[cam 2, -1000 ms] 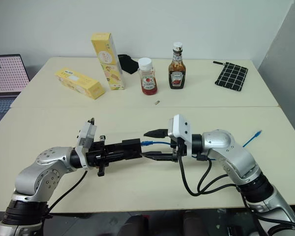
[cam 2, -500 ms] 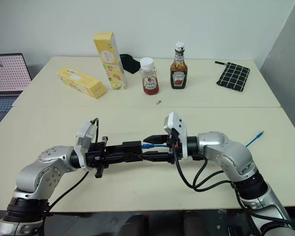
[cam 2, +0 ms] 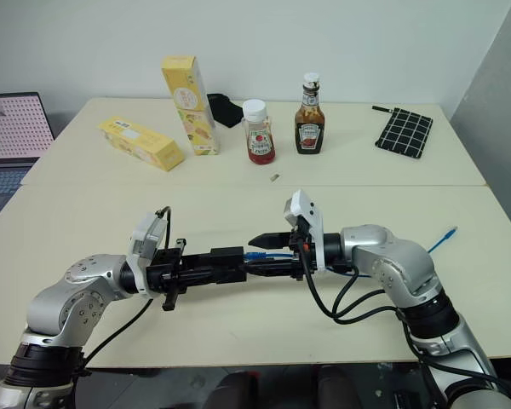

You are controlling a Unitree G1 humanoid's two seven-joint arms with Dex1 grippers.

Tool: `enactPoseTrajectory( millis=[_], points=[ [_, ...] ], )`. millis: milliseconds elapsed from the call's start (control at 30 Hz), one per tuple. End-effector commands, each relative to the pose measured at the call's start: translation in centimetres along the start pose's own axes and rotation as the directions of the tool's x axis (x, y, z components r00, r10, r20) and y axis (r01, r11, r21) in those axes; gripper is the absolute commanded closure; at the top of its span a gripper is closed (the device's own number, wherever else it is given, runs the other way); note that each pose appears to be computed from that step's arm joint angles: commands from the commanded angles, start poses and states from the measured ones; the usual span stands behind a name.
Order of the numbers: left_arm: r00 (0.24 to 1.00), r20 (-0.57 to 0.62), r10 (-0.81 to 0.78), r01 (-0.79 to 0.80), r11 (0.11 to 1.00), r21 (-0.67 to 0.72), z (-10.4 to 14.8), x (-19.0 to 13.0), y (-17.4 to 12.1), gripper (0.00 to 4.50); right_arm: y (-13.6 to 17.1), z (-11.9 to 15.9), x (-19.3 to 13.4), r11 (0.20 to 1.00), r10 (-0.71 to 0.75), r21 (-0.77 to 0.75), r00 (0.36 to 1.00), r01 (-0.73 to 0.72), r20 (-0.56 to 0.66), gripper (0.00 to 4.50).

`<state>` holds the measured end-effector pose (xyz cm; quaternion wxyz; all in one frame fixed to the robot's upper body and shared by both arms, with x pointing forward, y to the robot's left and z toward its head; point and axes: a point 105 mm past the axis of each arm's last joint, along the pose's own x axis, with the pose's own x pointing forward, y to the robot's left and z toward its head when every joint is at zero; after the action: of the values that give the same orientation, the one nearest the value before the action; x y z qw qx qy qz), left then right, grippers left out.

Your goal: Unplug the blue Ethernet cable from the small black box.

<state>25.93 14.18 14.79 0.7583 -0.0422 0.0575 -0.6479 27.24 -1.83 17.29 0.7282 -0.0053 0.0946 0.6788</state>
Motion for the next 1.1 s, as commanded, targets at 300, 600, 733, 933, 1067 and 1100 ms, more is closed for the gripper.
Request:
enactPoseTrajectory(
  millis=[300, 600, 733, 933, 1067, 1100],
  points=[
    [0.999, 0.033, -0.011, 0.010, 0.999, 0.042, 1.4, -0.2, -0.3, 3.71, 0.5, 0.6, -0.1, 0.997, 0.030, -0.071, 1.000, -0.031, -0.009, 4.43],
    [0.999, 0.029, -0.044, 0.043, 0.998, 0.039, 1.3, 0.0, -0.7, 3.71, 0.7, 0.4, -0.3, 0.996, 0.064, -0.053, 0.998, -0.065, -0.027, 4.43],
    [1.000, 0.015, -0.027, 0.027, 0.999, 0.042, 1.1, -0.6, -0.5, 3.71, 0.3, 0.1, -1.1, 0.997, 0.064, -0.035, 0.997, -0.066, -0.052, 4.43],
    [1.000, -0.008, 0.018, -0.018, 0.999, 0.044, 0.4, -1.3, -0.2, 3.71, -0.5, -0.5, -2.6, 0.999, 0.031, -0.025, 0.996, -0.034, -0.087, 4.50],
    [0.998, 0.001, 0.070, -0.070, 0.997, 0.033, 0.1, -1.8, 0.1, 3.71, -1.5, -0.8, -3.7, 0.999, -0.036, -0.015, 0.996, 0.035, -0.081, 4.50],
    [0.997, 0.007, 0.083, -0.083, 0.996, 0.032, 0.1, -1.9, 0.1, 3.71, -1.8, -0.7, -3.9, 0.998, -0.057, -0.014, 0.996, 0.056, -0.072, 4.50]
  ],
)
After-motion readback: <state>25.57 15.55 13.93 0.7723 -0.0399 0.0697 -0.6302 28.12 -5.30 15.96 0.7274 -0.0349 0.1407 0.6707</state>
